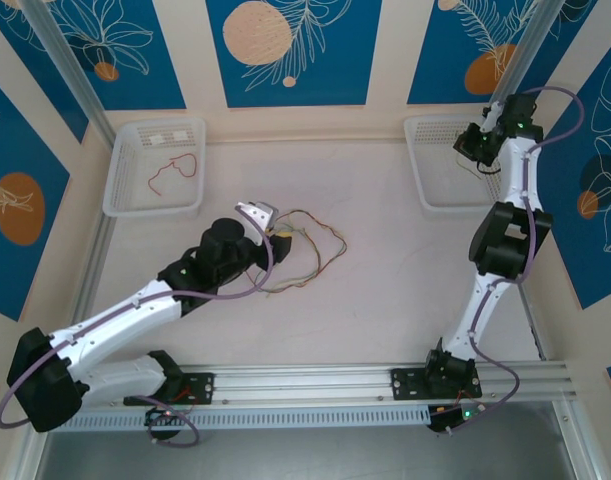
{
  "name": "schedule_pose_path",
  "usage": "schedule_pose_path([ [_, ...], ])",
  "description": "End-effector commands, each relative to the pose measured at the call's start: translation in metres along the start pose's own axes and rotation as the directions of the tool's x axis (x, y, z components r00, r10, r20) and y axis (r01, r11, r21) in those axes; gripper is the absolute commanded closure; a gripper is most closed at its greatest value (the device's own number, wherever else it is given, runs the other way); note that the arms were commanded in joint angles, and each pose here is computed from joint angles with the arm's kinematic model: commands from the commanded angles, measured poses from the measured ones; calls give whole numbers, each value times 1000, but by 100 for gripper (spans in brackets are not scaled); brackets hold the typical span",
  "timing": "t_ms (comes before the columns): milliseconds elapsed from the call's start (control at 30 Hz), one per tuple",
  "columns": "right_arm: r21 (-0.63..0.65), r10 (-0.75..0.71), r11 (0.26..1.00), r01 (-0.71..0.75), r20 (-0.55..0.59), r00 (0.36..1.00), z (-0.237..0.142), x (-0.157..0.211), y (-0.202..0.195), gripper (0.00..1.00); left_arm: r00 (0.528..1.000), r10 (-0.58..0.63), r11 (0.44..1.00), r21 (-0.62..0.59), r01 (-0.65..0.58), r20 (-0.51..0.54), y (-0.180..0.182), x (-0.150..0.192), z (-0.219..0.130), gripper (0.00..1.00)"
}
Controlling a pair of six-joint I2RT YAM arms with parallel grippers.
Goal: Untangle the cables
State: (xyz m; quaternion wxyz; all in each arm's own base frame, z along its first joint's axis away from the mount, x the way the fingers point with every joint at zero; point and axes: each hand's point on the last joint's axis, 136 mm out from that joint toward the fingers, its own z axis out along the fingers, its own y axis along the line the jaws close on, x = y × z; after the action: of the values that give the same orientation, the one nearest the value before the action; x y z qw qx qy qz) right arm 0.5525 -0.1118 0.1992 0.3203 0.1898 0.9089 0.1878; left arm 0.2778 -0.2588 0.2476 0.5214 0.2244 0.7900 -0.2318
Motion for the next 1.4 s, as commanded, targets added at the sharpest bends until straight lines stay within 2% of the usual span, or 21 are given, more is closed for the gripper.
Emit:
schedule_pose_path([
  [0, 89, -69, 994, 70, -8, 998, 8, -2, -10, 90, 998, 28, 999, -35, -26, 57, 5, -8, -13, 49],
  [67, 89, -75, 993, 76, -19, 997, 17, -2, -13, 86, 998, 28, 998, -49, -25, 64, 8, -7, -18, 49],
  [233, 91, -87, 992, 90, -31, 996, 32, 2, -11, 61, 998, 39, 997, -74, -34, 56, 13, -4, -26, 49],
  [300, 124, -110, 986, 112, -22, 994, 30, -1, -8, 54, 997, 45, 996, -82, -40, 62, 15, -6, -29, 49],
  [467, 165, -151, 976, 145, 27, 988, -6, -6, 21, 51, 998, 57, 992, -117, -52, 40, 20, -3, -26, 47],
  [533, 153, -174, 975, 160, 86, 981, -32, -5, 46, 50, 998, 52, 990, -133, -49, 24, 23, 0, -22, 46],
  [600, 110, -222, 973, 205, 175, 959, -65, 2, 82, 50, 999, 47, 987, -152, -45, 9, 27, 5, -17, 42],
  [667, 57, -268, 963, 262, 250, 930, -92, 21, 118, 47, 999, 33, 982, -187, -33, -5, 34, 10, -12, 34],
  [800, -77, -268, 945, 318, 376, 887, -125, 90, 170, 46, 997, -68, 978, -198, 62, -25, 55, 17, -1, 33],
  [833, -123, -250, 939, 322, 402, 881, -129, 110, 179, 46, 995, -98, 976, -198, 91, -27, 61, 18, 2, 28],
  [933, -349, -242, 836, 424, 458, 855, -131, 187, 220, 45, 974, -217, 960, -195, 200, -66, 85, 26, 12, 27],
  [1000, -420, -280, 785, 455, 415, 866, -124, 237, 233, 45, 956, -254, 953, -204, 223, -144, 98, 37, 21, 28],
  [1100, -442, -310, 789, 428, 315, 897, -105, 289, 229, 45, 932, -213, 971, -174, 167, -295, 97, 56, 37, 37],
  [1200, -435, -276, 837, 331, 187, 943, -80, 320, 215, 46, 895, -192, 978, -156, 140, -403, 95, 79, 50, 44],
  [1267, -398, -278, 864, 308, 131, 951, -65, 332, 208, 46, 880, -203, 977, -150, 152, -429, 93, 87, 57, 46],
  [1367, -300, -316, 895, 329, 93, 944, -50, 334, 199, 46, 870, -211, 977, -131, 170, -446, 84, 92, 67, 45],
])
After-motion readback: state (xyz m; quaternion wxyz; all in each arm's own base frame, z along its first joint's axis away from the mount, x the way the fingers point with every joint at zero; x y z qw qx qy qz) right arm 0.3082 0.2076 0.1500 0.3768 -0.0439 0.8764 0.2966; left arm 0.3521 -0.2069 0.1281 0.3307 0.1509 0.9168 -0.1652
